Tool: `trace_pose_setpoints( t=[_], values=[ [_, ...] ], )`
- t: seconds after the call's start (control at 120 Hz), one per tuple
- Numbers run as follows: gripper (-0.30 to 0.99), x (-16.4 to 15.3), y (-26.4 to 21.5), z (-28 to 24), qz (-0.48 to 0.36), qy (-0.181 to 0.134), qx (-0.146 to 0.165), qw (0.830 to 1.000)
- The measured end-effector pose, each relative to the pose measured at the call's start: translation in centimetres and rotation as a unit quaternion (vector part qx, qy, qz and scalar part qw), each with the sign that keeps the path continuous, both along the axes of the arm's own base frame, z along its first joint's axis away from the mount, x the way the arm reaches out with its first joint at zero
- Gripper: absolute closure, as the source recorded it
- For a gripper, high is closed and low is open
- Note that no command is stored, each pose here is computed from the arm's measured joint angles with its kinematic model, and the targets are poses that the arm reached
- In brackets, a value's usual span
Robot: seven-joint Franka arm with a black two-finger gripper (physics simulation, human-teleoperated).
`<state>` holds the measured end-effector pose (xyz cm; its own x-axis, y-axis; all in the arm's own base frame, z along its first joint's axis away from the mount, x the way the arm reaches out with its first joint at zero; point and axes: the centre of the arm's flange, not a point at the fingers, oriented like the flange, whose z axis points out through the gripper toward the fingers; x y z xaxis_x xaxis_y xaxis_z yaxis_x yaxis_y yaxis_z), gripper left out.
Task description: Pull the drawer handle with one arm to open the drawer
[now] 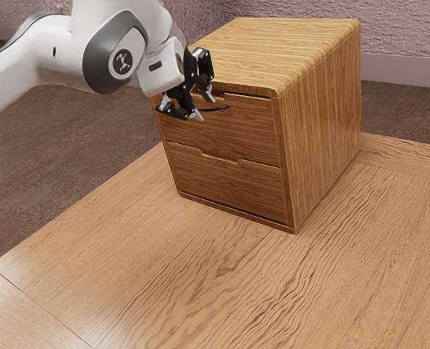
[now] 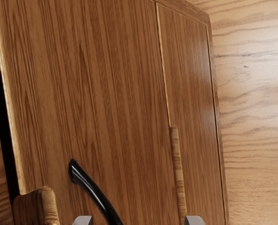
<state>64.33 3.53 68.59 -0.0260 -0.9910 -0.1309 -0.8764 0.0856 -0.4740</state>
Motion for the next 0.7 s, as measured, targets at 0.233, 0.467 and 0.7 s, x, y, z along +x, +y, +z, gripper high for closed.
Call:
trace_pose_setpoints(
  t=[0.233, 0.467, 0.7],
  values=[
    [0.51, 0.2, 1.3, -0.7, 0.012, 0.004, 0.000, 1.000],
    [0.52, 0.6, 1.5, -1.4, 0.015, 0.009, 0.000, 1.000],
    [0.53, 1.0, 2.2, -2.2, 0.022, 0.014, 0.001, 1.000]
  ],
)
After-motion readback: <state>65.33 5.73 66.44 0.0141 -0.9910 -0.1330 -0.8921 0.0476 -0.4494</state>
